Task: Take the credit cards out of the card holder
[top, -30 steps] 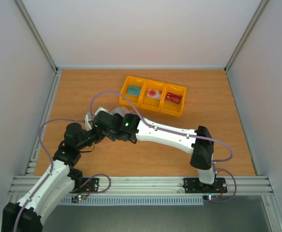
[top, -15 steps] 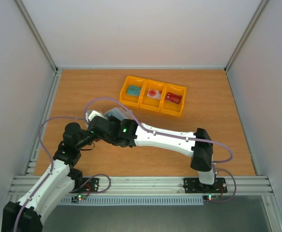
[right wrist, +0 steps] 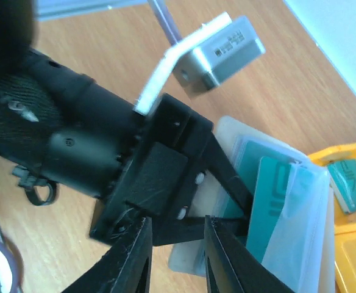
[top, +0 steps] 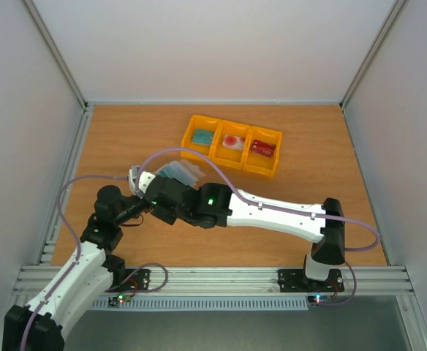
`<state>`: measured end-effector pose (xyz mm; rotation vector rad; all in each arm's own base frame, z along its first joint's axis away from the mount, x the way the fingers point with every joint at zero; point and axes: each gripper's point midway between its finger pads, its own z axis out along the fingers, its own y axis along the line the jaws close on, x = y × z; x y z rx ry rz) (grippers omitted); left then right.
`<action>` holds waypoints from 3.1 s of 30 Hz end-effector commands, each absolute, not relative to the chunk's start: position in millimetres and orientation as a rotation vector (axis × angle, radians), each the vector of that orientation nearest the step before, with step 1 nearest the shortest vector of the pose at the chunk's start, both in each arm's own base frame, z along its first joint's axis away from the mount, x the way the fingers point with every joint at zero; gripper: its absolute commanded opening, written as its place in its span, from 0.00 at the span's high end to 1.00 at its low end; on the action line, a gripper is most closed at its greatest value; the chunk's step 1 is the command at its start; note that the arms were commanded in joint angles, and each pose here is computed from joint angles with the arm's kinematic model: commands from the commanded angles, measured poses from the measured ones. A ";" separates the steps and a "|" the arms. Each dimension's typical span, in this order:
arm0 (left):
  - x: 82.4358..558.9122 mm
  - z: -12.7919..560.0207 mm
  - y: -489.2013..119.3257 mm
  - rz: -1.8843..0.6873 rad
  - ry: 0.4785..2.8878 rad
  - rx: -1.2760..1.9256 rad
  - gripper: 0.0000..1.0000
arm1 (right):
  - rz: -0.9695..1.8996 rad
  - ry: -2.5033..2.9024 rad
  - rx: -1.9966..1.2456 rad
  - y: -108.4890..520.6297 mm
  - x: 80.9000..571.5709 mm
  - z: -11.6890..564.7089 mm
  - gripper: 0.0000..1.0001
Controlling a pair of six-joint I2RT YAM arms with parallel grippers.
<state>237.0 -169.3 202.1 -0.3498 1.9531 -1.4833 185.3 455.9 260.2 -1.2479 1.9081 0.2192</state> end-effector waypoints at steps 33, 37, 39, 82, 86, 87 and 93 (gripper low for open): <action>242.9 242.6 -170.0 -1.481 1.826 -0.254 1.00 | -0.278 1.535 -1.494 429.2 201.4 242.9 0.56; 243.0 243.4 -170.1 -1.480 1.824 -0.252 1.00 | -0.297 1.516 -1.507 431.8 203.0 238.5 0.55; 242.7 244.1 -170.2 -1.481 1.821 -0.249 1.00 | -0.326 1.514 -1.520 430.1 205.4 232.5 0.56; 241.8 241.7 -169.4 -1.476 1.827 -0.252 1.00 | -0.573 1.511 -1.441 416.0 256.7 237.3 0.63; 242.0 241.3 -169.7 -1.476 1.828 -0.252 1.00 | -0.565 1.542 -1.448 412.9 258.9 234.5 0.75; 242.0 241.4 -169.6 -1.476 1.828 -0.252 1.00 | -0.568 1.545 -1.452 412.7 258.9 234.0 0.79; 242.6 240.3 -169.3 -1.473 1.831 -0.257 1.00 | -0.576 1.574 -1.443 407.0 258.2 236.2 0.99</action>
